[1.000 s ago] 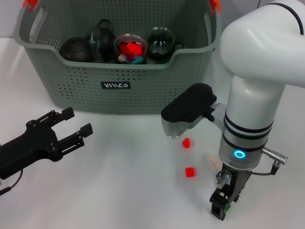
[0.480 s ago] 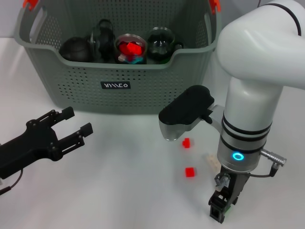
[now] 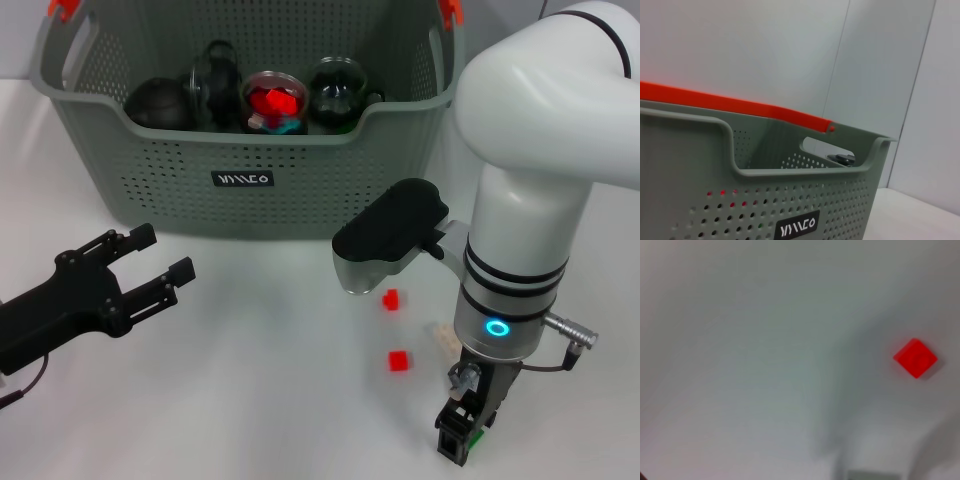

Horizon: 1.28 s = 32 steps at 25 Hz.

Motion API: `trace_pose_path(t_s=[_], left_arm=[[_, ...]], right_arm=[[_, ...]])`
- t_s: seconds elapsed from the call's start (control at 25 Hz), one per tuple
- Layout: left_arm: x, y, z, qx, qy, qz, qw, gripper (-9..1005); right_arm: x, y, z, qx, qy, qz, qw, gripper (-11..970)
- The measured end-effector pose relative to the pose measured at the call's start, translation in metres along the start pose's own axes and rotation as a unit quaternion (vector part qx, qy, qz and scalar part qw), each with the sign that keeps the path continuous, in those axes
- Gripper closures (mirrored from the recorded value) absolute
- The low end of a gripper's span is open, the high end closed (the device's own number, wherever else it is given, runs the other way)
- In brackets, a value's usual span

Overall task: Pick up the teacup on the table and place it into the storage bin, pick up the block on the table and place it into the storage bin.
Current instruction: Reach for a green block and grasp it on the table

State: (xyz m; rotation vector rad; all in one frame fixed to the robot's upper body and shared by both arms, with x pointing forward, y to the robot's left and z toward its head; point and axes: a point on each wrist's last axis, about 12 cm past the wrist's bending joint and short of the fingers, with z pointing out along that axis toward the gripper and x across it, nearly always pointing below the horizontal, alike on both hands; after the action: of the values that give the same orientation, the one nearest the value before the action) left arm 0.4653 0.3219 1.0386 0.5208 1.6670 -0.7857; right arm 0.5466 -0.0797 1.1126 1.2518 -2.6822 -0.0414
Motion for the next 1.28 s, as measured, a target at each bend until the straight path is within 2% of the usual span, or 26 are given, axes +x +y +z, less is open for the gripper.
trace_pose_path(t_s=[1.08, 1.28], left_arm=[[0.0005, -0.0001, -0.0004, -0.001, 0.001, 0.000, 1.000, 244], [0.0005, -0.0001, -0.0004, -0.001, 0.001, 0.000, 1.000, 244]], right_arm=[[0.0008, 0.0033, 0.0036, 0.004, 0.002, -0.010, 1.000, 420], [0.0010, 0.0038, 0.0037, 0.005, 0.003, -0.012, 1.000, 509]])
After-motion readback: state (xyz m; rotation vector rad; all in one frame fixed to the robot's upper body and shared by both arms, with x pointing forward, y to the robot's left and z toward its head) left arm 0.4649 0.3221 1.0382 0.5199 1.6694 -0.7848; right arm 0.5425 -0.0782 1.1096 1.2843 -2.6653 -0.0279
